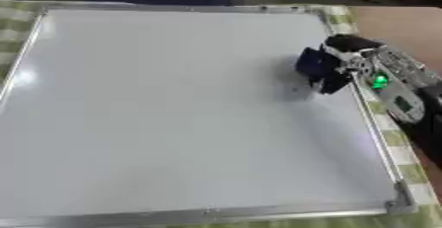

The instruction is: Wipe the whiteboard clean with a brush.

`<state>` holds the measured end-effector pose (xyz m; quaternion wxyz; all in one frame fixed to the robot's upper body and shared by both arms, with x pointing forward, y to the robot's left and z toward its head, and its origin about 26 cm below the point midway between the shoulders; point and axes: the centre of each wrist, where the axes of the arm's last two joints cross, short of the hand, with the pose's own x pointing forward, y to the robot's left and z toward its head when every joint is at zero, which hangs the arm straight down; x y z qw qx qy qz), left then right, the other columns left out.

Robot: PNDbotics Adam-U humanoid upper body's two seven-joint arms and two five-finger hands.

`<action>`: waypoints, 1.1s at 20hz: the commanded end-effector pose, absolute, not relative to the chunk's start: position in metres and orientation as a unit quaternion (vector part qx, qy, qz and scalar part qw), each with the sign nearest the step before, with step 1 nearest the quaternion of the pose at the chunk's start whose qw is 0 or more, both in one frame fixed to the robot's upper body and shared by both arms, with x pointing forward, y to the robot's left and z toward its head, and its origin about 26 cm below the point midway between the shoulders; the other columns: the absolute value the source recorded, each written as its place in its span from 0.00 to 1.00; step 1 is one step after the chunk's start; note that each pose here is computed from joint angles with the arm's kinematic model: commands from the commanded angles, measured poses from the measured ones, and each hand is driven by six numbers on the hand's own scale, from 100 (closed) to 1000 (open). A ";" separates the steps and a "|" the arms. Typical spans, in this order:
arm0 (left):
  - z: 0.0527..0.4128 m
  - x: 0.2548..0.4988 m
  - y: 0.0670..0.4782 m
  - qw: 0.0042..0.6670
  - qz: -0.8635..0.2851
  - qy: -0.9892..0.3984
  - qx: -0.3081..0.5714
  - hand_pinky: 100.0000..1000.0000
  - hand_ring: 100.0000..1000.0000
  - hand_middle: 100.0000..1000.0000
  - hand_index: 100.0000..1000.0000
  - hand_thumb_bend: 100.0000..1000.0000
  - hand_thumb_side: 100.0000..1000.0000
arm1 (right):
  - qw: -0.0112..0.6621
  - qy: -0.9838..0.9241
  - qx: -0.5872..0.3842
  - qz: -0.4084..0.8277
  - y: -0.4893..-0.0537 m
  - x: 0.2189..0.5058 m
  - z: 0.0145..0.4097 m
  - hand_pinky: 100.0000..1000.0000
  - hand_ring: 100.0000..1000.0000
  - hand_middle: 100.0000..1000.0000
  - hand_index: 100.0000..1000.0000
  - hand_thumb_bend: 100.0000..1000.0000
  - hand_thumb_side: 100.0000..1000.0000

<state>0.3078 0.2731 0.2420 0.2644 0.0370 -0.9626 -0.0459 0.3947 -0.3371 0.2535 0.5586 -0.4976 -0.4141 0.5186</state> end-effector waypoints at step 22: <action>0.252 0.304 0.275 0.245 -0.052 -0.967 0.041 0.65 0.84 0.78 0.84 0.15 1.00 | 0.507 -0.442 -0.440 0.595 -0.305 0.354 0.262 0.37 0.50 0.28 0.05 0.00 0.00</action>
